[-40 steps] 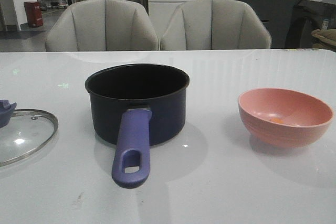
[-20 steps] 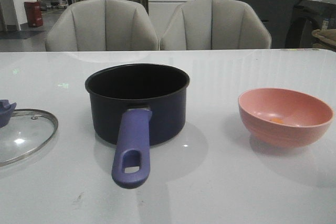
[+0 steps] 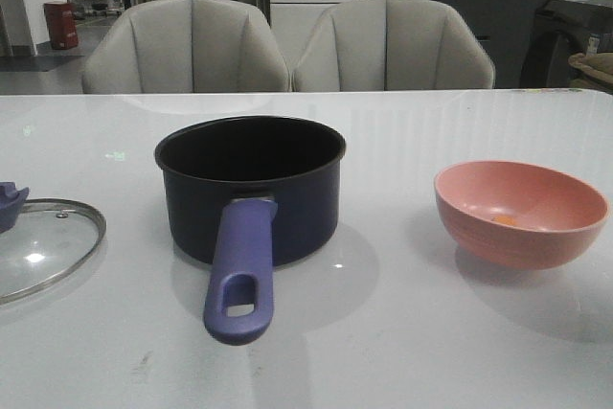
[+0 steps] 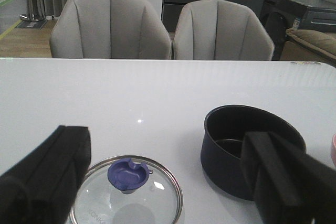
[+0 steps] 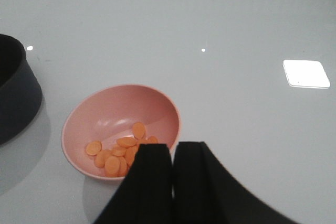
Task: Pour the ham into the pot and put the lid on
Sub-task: 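Move the right gripper down to the pink bowl's rim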
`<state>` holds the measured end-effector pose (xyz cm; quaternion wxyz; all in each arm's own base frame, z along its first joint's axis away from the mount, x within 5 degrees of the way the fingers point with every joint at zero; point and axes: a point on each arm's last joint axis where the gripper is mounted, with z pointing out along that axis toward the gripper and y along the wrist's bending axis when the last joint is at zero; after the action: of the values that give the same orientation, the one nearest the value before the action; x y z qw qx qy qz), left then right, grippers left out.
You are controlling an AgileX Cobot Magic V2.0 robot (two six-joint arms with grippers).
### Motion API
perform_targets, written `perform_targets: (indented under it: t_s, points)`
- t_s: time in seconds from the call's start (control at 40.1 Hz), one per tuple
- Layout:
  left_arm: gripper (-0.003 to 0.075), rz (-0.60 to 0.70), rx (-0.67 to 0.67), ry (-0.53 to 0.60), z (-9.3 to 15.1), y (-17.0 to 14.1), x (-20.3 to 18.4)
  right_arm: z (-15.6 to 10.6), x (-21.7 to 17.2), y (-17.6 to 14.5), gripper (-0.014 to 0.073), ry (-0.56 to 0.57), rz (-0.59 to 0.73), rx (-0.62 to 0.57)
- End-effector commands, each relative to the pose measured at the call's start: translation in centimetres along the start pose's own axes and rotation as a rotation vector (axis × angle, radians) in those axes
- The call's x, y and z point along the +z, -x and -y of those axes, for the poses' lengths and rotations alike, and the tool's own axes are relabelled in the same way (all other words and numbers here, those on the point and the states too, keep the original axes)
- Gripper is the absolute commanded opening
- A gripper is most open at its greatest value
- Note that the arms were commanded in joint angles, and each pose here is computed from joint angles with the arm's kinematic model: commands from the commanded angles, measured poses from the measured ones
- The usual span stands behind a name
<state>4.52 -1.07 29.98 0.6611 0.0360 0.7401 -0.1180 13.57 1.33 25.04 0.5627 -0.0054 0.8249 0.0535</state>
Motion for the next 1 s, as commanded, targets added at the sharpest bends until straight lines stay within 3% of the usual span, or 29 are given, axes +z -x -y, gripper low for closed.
perform_targets:
  t_s: [0.0,0.175,0.399,0.449,0.798,0.973]
  points:
    - [0.0617,0.091,-0.011,-0.020,0.2,1.5,-0.1,0.0,0.2,1.7,0.0155,-0.004,0.079,-0.001]
    - [0.0617,0.091,-0.011,-0.020,0.2,1.5,-0.1,0.0,0.6,1.3,0.0176,-0.004,-0.007,0.000]
    - [0.0617,0.091,-0.011,-0.020,0.2,1.5,-0.1,-0.3,2.0,2.5,0.0524,0.000,-0.155,0.000]
    - [0.0617,0.091,-0.011,-0.020,0.2,1.5,-0.1,-0.3,2.6,2.9,0.0568,0.000,-0.186,0.003]
    - [0.0617,0.091,-0.011,-0.020,0.2,1.5,-0.1,-0.9,9.1,5.8,0.0573,0.002,-0.511,0.111]
    - [0.0617,0.091,-0.011,-0.020,0.2,1.5,-0.1,0.6,12.8,6.8,0.0573,-0.041,-0.617,0.157]
